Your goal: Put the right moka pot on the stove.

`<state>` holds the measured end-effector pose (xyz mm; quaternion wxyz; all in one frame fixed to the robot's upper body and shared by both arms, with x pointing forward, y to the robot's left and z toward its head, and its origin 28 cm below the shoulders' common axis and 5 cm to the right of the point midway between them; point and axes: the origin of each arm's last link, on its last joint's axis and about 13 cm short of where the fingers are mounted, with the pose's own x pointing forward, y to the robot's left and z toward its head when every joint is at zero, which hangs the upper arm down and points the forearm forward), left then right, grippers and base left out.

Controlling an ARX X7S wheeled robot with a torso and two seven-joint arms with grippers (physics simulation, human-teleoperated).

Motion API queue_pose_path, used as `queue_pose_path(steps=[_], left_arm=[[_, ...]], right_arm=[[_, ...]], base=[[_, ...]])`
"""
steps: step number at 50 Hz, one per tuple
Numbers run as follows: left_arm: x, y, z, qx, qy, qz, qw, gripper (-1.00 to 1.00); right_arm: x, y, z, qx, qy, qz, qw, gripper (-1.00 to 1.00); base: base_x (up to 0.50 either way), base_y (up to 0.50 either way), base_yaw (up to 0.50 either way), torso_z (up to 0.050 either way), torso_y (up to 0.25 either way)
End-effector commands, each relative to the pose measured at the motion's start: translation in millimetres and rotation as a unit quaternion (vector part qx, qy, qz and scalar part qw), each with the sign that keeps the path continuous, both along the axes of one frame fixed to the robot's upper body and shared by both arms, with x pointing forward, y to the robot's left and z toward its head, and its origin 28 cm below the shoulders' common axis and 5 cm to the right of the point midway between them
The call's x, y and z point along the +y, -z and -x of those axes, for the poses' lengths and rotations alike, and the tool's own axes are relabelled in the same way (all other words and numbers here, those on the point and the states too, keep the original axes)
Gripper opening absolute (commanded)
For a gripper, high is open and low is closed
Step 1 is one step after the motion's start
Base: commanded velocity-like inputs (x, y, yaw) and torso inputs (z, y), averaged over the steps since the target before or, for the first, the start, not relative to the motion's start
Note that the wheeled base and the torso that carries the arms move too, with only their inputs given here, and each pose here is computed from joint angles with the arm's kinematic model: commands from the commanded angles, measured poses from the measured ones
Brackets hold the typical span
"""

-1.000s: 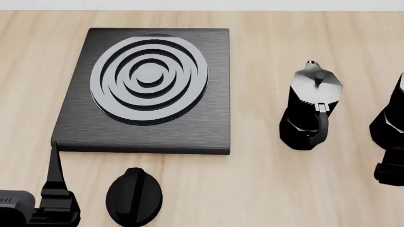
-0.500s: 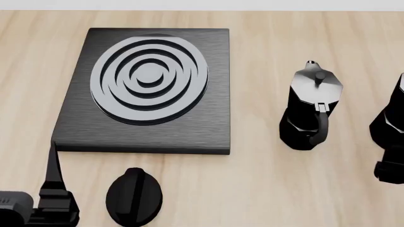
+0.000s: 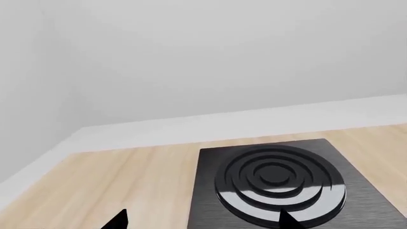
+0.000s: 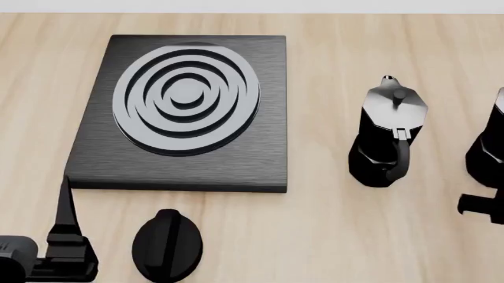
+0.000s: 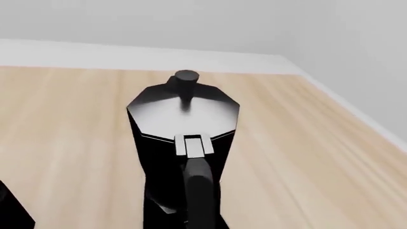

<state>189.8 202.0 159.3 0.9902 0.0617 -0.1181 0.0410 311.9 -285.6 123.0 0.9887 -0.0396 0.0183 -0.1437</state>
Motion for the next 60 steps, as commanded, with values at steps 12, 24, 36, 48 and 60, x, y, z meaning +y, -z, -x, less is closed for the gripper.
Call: queue_pose_path(steps=[12,24,36,48,60], left_arm=[[-0.4,-0.3,-0.8,0.003,0.002,-0.001,1.0,1.0],[-0.7,0.8,-1.5,0.007,0.007,-0.001,1.0,1.0],[-0.5,0.1,-1.7,0.007,0.007,-0.001,1.0,1.0],[-0.8,1.2,-1.4,0.005,0.008,-0.002,1.0,1.0],[-0.6,0.6,-0.5,0.002,0.006,-0.002,1.0,1.0]], right_arm=[[0.6,-14.4,17.2,-0.023,0.006,0.01,1.0,-1.0],[10.7,-38.1,41.2,-0.052,-0.007,0.022,0.998,-1.0],[19.5,-35.3,68.6,-0.068,-0.013,0.026,0.997,-1.0],[30.8,-38.2,96.4,-0.084,-0.025,0.023,0.996,-1.0],[40.9,-38.4,115.7,-0.088,-0.041,0.029,0.995,-1.0]], base=[[0.0,0.0,0.0,0.0,0.0],[0.0,0.0,0.0,0.0,0.0],[0.0,0.0,0.0,0.0,0.0],[0.0,0.0,0.0,0.0,0.001],[0.0,0.0,0.0,0.0,0.001]])
